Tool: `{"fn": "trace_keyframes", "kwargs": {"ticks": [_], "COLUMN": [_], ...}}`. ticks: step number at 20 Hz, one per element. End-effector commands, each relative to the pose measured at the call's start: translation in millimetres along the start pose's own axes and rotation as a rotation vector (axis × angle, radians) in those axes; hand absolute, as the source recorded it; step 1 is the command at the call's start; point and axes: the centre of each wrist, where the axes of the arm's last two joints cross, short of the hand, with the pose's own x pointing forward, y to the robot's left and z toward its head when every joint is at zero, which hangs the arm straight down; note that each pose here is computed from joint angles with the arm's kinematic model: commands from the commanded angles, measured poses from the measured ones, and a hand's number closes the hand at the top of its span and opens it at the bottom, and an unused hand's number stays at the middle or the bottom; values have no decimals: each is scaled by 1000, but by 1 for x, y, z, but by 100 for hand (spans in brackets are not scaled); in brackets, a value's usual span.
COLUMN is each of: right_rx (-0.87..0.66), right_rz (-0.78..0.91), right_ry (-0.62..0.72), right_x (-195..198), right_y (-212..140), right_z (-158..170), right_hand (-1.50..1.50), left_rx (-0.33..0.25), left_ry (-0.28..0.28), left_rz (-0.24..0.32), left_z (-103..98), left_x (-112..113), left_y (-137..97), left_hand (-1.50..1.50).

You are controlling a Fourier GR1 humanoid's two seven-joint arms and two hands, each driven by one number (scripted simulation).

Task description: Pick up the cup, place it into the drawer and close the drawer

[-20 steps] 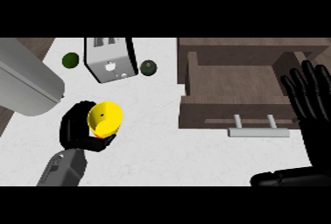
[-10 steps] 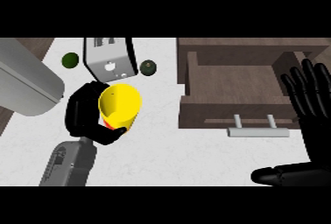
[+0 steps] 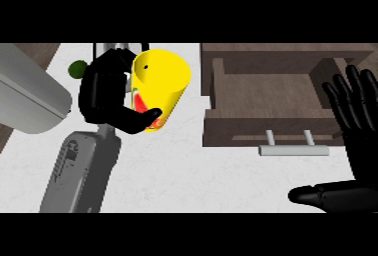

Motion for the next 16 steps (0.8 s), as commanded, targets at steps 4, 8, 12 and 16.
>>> {"fn": "trace_keyframes", "kwargs": {"ticks": [4, 8, 12, 16], "right_rx": [-4, 2, 19, 1], "right_rz": [-9, -13, -3, -4], "right_ry": [20, -19, 6, 5], "right_x": [0, 1, 0, -1], "right_y": [-4, 1, -4, 1], "right_z": [16, -10, 20, -9], "right_hand": [-150, -150, -150, -150], "left_rx": [-16, -41, -40, -58], "left_ry": [9, 2, 50, 85], "left_rz": [-40, -89, -89, -127], "left_z": [-39, -61, -91, -100], "left_x": [22, 6, 8, 9], "left_y": [-51, -51, -75, -108], "left_hand": [150, 150, 150, 150]}}
